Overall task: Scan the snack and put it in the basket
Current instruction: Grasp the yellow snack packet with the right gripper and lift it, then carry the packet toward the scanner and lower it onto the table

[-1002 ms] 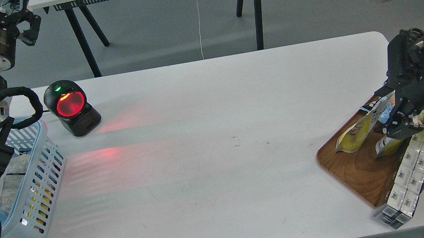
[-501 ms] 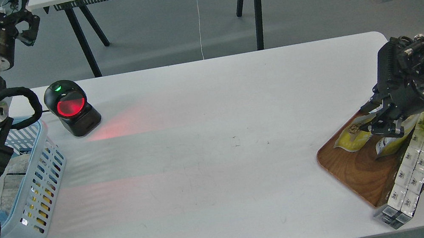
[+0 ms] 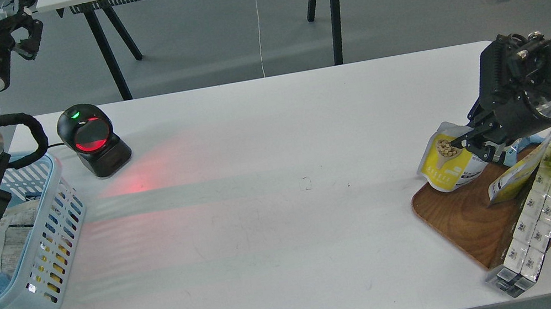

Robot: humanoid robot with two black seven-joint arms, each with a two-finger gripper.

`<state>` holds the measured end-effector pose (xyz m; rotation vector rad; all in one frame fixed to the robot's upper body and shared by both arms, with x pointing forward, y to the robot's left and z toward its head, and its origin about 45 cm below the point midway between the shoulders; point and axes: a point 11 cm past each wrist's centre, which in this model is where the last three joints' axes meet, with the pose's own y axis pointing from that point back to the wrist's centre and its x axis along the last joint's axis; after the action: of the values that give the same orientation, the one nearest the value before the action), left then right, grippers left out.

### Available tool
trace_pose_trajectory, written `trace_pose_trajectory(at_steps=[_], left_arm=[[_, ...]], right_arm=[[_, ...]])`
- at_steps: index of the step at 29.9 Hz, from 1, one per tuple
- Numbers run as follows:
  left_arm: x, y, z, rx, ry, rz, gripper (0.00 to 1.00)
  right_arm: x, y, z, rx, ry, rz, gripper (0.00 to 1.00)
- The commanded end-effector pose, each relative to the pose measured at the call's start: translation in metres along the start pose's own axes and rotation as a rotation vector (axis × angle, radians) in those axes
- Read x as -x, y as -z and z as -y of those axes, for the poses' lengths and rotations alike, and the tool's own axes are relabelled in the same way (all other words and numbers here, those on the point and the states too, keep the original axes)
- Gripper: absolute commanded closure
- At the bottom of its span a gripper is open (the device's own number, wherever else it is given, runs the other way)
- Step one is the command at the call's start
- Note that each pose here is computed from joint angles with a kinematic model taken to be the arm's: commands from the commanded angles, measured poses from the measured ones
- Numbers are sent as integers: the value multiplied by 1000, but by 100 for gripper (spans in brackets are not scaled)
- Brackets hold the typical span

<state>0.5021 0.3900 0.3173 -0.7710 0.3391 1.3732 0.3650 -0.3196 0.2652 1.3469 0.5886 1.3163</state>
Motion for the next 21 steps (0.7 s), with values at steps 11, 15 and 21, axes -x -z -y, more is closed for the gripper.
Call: trace_pose_trajectory(at_steps=[11, 15, 21], left_arm=[[0, -1, 0, -2, 0, 3, 0], [-1, -2, 0, -3, 0, 5, 0], [-1, -2, 0, -3, 0, 5, 0]], right_arm=[[-99, -21, -43, 81, -228, -50, 100], [-134, -13, -39, 53, -270, -77, 100], [-174, 9, -24, -35, -318, -91, 100]])
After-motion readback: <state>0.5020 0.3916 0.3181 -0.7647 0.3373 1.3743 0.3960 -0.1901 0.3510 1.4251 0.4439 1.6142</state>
